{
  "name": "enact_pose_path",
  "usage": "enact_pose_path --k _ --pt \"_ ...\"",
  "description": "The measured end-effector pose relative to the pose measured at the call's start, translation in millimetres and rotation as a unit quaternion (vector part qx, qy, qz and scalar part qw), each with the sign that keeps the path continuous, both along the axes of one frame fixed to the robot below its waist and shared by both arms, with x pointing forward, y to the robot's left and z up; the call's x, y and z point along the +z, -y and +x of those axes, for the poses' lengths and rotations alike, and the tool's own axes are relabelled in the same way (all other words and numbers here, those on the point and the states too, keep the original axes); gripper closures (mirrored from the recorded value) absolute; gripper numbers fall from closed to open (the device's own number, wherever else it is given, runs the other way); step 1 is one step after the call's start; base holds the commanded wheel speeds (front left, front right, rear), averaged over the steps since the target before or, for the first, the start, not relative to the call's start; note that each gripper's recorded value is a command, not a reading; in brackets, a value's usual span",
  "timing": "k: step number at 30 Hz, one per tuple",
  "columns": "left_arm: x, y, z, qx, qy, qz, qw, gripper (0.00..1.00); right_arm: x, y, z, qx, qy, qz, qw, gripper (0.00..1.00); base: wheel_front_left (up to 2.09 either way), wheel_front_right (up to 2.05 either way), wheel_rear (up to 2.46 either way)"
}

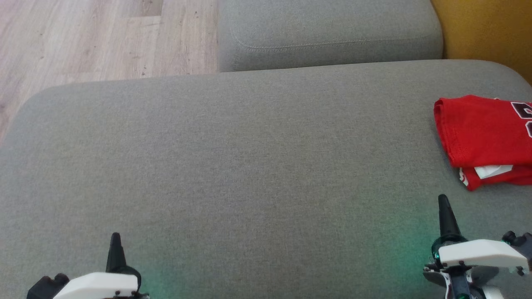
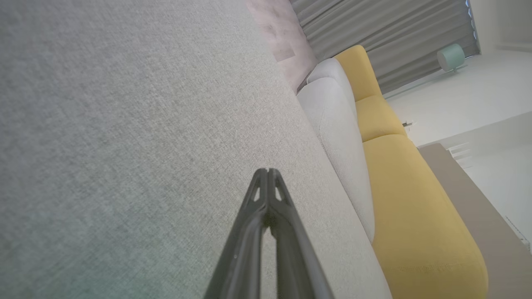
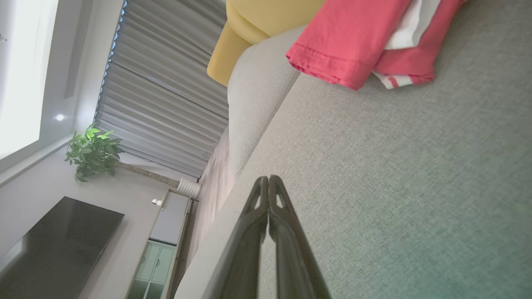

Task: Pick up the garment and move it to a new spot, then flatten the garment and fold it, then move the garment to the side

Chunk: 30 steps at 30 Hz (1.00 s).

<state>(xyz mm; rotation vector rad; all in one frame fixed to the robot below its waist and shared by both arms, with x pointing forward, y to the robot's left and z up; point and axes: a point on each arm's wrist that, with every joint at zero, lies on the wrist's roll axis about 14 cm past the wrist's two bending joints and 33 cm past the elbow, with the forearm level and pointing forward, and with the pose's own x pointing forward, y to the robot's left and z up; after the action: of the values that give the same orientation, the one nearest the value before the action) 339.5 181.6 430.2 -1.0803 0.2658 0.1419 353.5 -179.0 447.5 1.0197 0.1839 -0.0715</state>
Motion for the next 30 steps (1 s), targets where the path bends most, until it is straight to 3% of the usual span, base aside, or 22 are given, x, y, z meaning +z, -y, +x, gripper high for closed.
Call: enact_pose_path --k 15,30 --pt "11.3 -0.7 9.9 0.014 0.021 -0.076 0.997 1.0 8.4 8.0 6.9 -0.025 0.01 0.087 0.996 1.0 0.0 0.0 0.0" --pt "26.4 -2.8 22.3 0.027 0.048 -0.151 0.987 1.0 15.6 15.8 12.6 -0.047 0.021 0.174 0.983 1.0 0.0 0.0 0.0"
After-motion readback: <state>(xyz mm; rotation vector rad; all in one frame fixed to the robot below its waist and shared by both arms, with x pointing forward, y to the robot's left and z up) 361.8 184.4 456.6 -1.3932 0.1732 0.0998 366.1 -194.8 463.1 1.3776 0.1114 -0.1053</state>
